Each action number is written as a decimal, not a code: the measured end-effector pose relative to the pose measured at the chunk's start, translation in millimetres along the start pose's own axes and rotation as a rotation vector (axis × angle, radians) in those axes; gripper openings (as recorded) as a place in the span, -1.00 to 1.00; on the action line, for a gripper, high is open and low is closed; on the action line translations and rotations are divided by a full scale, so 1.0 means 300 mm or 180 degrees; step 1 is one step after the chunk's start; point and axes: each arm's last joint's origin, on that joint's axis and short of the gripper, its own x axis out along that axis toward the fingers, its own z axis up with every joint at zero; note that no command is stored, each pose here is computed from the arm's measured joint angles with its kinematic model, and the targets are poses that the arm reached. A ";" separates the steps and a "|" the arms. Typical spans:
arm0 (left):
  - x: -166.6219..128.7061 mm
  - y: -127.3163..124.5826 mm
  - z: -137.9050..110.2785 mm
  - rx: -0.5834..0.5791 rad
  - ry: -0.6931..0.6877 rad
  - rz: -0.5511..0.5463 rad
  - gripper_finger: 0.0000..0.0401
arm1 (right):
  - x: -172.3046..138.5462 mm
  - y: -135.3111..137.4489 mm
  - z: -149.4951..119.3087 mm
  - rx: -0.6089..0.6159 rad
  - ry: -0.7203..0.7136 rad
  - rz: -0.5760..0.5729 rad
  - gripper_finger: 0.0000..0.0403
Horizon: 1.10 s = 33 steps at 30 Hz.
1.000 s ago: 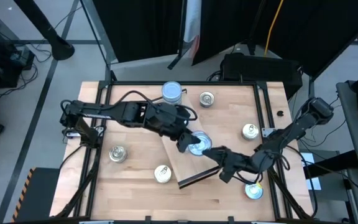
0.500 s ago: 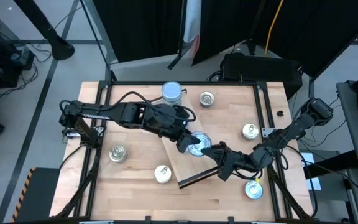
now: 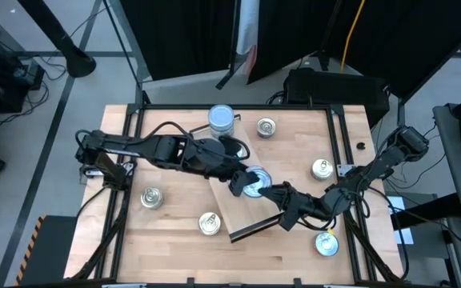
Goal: Stack canned seafood by type on shelf
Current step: Stack the left red tuna can on top of the other red tuna can on the shelf
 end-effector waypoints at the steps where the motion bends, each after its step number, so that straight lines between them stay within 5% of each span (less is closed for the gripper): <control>1: -0.008 -0.003 0.001 0.0018 -0.0030 0.0001 0.35 | 0.000 0.000 0.000 0.0030 0.0000 0.0000 -0.39; 15: -0.240 -0.013 -0.028 0.0766 -0.0530 0.0922 0.48 | -0.010 0.030 0.029 0.1092 -0.0179 0.0242 -0.39; 26: -0.311 -0.110 -0.206 0.1522 -0.0958 0.1342 0.48 | 0.056 0.105 0.000 0.2093 -0.0441 0.0638 -0.39; 33: -0.312 -0.118 -0.309 0.1686 -0.1149 0.1520 0.48 | 0.092 0.158 -0.021 0.2215 -0.0607 0.0922 -0.39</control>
